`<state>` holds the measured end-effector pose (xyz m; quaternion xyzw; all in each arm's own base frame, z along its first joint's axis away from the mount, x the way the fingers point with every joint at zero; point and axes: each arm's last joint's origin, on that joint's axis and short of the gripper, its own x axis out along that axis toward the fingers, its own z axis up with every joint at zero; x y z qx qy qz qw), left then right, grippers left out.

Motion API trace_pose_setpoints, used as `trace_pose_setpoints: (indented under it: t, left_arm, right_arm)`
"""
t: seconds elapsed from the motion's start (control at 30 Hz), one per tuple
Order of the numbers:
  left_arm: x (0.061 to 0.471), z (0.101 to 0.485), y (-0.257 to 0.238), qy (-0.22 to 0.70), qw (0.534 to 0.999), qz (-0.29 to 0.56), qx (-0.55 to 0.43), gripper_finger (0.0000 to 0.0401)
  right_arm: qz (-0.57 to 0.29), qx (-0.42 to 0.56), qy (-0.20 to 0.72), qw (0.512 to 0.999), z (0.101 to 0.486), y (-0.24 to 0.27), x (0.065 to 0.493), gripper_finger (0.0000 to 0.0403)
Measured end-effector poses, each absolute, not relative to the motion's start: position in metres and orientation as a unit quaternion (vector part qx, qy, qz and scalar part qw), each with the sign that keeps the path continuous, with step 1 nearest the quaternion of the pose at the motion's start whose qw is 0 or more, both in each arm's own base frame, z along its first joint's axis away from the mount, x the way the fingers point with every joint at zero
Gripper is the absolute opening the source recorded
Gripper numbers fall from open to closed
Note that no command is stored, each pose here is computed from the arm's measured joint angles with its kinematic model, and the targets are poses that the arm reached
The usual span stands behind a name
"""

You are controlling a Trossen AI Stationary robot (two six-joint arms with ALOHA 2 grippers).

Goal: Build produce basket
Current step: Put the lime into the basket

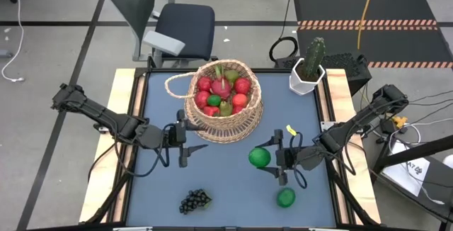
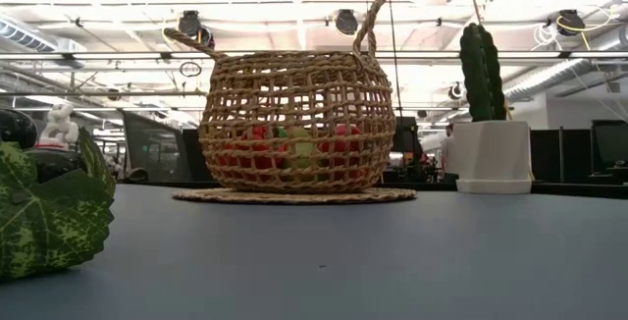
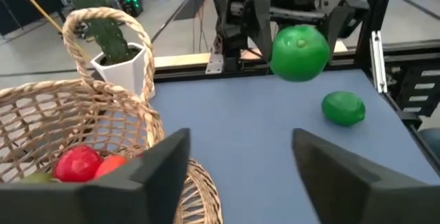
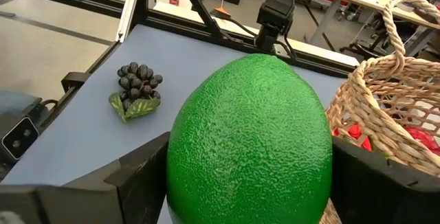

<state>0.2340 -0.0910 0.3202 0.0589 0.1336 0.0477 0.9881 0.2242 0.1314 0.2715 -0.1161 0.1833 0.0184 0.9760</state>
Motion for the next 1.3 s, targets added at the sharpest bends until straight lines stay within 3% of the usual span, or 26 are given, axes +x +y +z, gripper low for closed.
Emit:
trace_pose_setpoints:
  t: [0.2,0.47,0.73,1.3]
  left_arm:
    - [0.2341,0.3200,-0.0910,0.134,0.988,0.047,0.058,0.0161]
    - [0.2342,0.3201,-0.0920,0.134,0.989,0.034,0.052,0.0103]
    - [0.2342,0.3201,-0.0920,0.134,0.989,0.035,0.050,0.0093]
    - [0.2342,0.3202,-0.0920,0.133,0.990,0.036,0.043,0.0093]
  right_arm:
    - [0.016,-0.113,0.179,0.977,0.2723,0.1314,0.2246,0.0322]
    - [0.021,-0.122,0.141,0.982,0.2802,0.1331,0.2273,0.0322]
    - [0.026,-0.151,0.134,0.979,0.2815,0.1334,0.2276,0.0322]
    - [0.050,-0.332,0.127,0.933,0.2814,0.1334,0.2276,0.0322]
